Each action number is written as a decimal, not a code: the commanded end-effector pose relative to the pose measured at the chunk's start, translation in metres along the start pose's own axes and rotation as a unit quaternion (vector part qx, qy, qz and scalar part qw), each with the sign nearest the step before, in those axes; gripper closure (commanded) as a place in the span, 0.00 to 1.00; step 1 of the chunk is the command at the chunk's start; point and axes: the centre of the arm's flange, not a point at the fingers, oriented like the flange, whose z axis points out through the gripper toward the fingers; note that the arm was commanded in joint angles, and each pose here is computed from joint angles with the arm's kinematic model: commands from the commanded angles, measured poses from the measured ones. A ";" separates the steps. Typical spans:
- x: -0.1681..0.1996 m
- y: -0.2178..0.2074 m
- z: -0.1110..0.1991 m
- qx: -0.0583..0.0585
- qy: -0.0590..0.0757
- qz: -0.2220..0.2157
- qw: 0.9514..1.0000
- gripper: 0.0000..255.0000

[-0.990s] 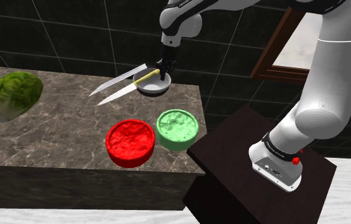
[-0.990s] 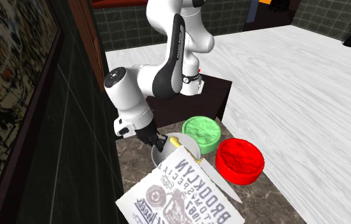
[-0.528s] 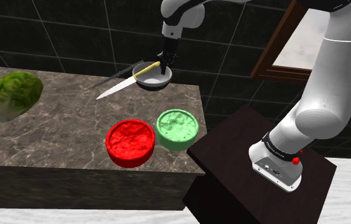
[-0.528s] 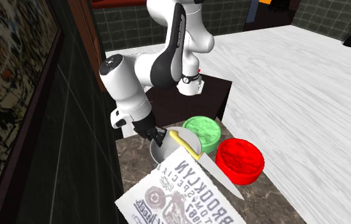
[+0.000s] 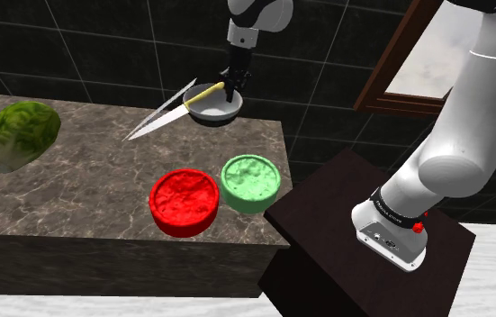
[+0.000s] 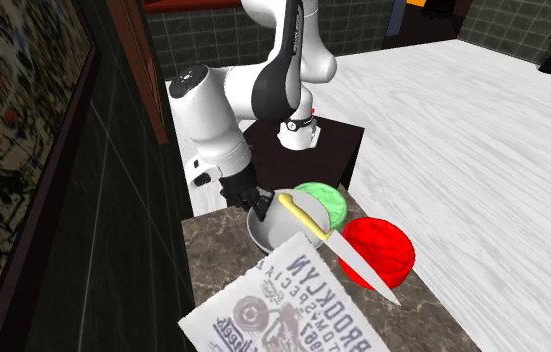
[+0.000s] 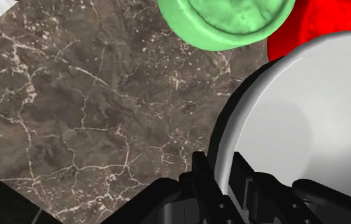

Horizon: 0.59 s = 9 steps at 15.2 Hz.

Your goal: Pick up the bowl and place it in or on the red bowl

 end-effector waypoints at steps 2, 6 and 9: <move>-0.020 -0.031 0.007 0.000 0.001 0.000 1.000 1.00; -0.049 -0.074 0.017 0.000 0.001 0.000 1.000 1.00; -0.070 -0.106 0.025 0.000 0.001 0.000 1.000 1.00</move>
